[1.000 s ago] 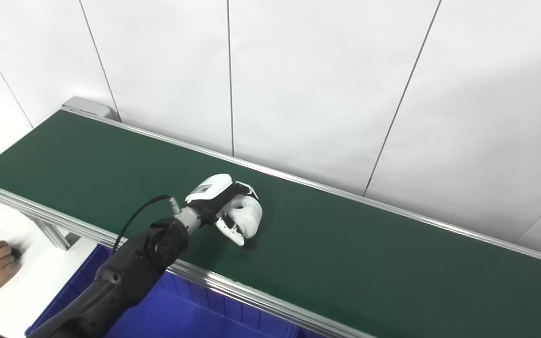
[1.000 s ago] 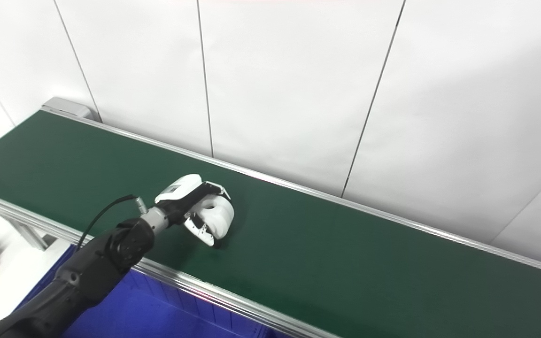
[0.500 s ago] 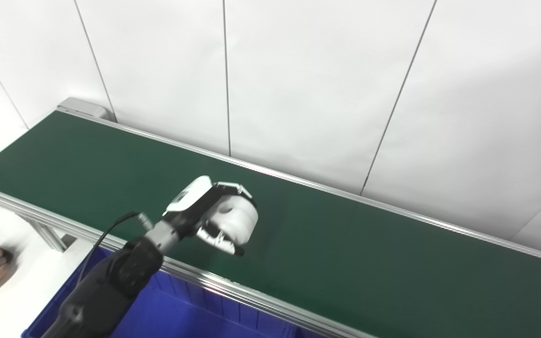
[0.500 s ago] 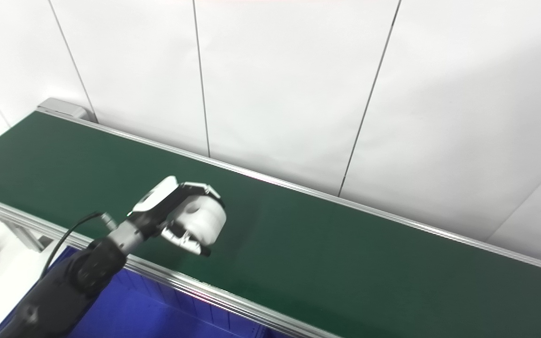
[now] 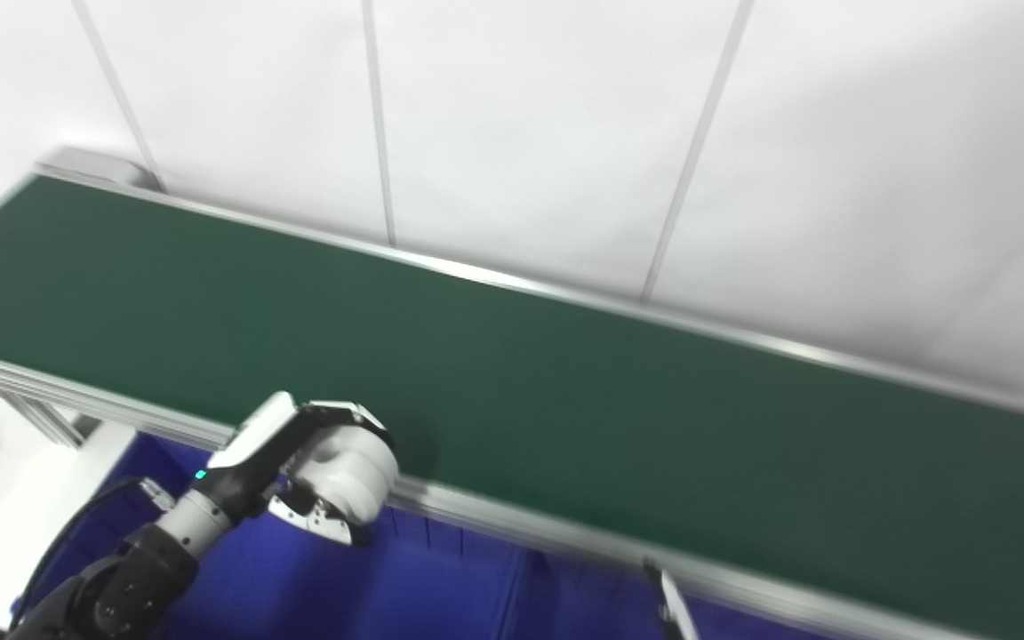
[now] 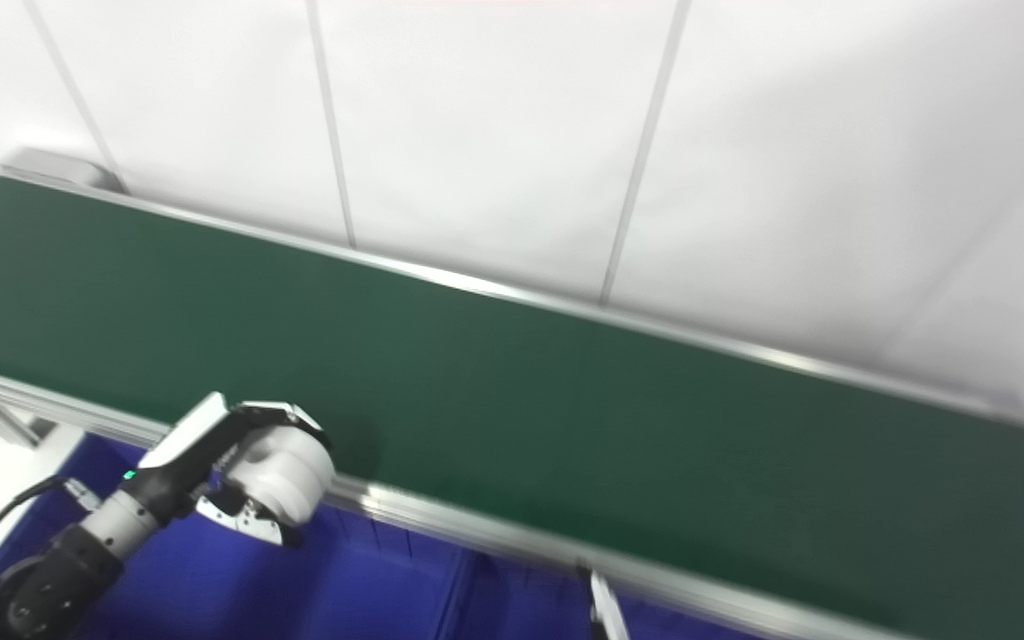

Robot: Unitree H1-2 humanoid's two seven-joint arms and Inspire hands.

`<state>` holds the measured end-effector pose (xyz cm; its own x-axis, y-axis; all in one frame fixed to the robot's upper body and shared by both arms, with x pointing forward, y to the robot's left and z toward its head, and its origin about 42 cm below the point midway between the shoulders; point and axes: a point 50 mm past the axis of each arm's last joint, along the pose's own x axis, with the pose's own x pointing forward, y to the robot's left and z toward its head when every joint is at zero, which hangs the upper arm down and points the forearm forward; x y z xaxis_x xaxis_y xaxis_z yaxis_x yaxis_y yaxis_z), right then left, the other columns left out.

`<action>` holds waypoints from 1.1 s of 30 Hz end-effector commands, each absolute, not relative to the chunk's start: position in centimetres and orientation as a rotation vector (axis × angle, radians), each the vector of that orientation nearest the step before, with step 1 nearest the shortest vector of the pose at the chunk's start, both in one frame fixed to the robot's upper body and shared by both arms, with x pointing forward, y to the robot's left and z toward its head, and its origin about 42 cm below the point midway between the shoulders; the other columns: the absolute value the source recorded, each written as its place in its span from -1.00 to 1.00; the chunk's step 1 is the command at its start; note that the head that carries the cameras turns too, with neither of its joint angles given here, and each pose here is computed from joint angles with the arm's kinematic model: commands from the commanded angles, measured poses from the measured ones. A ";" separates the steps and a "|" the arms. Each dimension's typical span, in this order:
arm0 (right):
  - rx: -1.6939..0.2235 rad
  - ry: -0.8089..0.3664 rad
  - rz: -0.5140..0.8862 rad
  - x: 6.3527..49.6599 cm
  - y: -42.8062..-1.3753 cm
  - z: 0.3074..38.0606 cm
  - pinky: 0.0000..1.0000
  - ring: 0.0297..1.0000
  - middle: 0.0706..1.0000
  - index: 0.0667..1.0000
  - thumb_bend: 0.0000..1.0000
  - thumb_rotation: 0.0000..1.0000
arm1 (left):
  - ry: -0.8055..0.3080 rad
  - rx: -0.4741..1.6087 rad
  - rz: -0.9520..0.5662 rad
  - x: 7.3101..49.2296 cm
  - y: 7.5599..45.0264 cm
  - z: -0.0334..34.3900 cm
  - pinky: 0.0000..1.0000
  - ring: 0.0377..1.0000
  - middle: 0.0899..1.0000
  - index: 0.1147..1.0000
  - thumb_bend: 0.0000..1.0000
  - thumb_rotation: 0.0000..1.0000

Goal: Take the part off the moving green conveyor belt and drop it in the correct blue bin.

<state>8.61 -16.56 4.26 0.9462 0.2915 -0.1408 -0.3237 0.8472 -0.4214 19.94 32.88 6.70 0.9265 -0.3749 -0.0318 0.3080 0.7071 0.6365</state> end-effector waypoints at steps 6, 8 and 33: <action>-0.450 0.043 0.309 9.1 -16.8 6.0 0.77 0.96 1.00 1.00 0.46 0.22 | -0.090 0.672 -0.377 18.1 33.5 6.0 -0.24 -0.10 -0.04 -0.17 -0.04 -1.00; -0.450 0.041 0.307 9.2 -16.9 6.2 0.76 0.96 1.00 1.00 0.47 0.23 | -0.090 0.673 -0.382 17.9 33.3 5.9 -0.24 -0.09 -0.03 -0.18 -0.04 -1.00; -0.448 0.043 0.290 9.8 -16.9 7.3 0.76 0.96 1.00 1.00 0.50 0.30 | 0.087 0.699 -0.474 14.7 31.1 6.3 0.27 0.28 0.20 -0.15 -0.01 -0.89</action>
<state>9.58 -17.20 6.30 0.9507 0.2741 -0.1449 -0.3100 0.8489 -0.4282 14.80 31.34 5.52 0.8841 -0.3862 -0.2632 0.4647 0.6665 0.5829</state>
